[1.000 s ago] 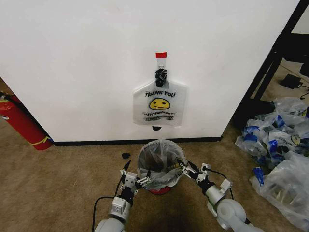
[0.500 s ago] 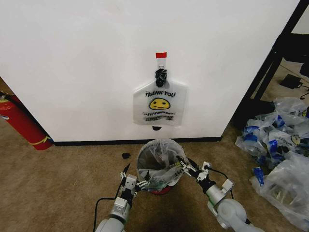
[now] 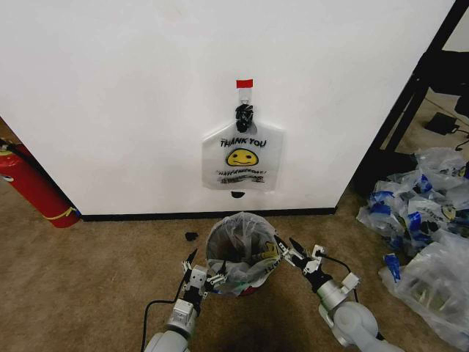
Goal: Pick up the garbage bag from the wall and place it over the trash bin.
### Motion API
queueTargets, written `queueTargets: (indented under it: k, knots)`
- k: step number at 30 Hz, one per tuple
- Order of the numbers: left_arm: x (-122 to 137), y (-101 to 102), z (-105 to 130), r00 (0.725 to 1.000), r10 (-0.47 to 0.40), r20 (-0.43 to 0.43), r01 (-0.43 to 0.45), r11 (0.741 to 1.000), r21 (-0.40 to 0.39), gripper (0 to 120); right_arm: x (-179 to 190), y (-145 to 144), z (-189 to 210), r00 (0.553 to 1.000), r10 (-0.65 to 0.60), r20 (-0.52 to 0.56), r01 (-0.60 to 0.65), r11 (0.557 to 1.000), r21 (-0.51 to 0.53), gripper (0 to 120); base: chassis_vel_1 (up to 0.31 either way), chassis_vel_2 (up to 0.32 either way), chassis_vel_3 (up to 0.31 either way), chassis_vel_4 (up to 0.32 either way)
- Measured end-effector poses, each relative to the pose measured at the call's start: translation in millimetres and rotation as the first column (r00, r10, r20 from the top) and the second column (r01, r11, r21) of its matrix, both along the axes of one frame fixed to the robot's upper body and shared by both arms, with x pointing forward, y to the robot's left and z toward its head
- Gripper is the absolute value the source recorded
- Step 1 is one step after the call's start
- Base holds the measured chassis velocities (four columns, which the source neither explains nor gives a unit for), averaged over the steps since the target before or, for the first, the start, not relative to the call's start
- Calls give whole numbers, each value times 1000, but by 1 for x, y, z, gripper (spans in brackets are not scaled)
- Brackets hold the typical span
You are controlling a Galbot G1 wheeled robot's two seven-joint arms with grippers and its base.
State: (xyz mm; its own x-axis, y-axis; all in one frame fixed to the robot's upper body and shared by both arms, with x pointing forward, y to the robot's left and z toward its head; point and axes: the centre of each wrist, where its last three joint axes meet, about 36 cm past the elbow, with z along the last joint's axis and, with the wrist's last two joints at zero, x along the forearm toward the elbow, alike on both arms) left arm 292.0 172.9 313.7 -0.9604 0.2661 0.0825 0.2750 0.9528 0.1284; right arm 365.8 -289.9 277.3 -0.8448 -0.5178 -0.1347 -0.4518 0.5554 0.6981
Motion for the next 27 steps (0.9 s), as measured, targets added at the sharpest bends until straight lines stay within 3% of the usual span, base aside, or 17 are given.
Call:
queueTargets:
  k: [3,8,11,14,17,20,22,24,26,27]
  knots:
    - [-3,-5,30,997,-15,80,19,999,-42,100,6,-7,3,993,52,103,-60,996,71,100,0,0,0,0]
    - [-2,-4,48,992,-13,127,20,998,-57,100,16,-9,14,989,7,150,-21,995,95,100,0,0,0,0]
    - [0,1,50,991,11,133,-4,998,-56,100,22,-11,21,992,-63,110,60,998,30,100,0,0,0,0]
    - [0,8,56,988,72,136,-61,994,-87,100,29,-21,29,979,-190,76,197,975,-100,100,0,0,0,0]
    - [7,23,82,977,134,167,-107,981,-161,100,30,-50,42,964,-126,232,148,986,-77,100,0,0,0,0]
    - [16,38,101,965,165,202,-123,971,-204,100,26,-57,59,929,-108,354,155,982,-107,100,0,0,0,0]
    - [23,51,116,955,189,230,-134,962,-236,100,15,-52,80,889,-137,438,241,952,-191,100,0,0,0,0]
    - [26,62,125,945,209,251,-143,955,-258,100,-8,-45,101,846,-167,506,368,870,-329,100,0,0,0,0]
    - [28,69,126,937,224,267,-151,951,-269,100,-29,-44,105,807,-181,562,453,800,-394,100,0,0,0,0]
    - [28,69,126,937,224,267,-151,951,-269,100,-29,-44,105,807,-181,562,453,800,-394,100,0,0,0,0]
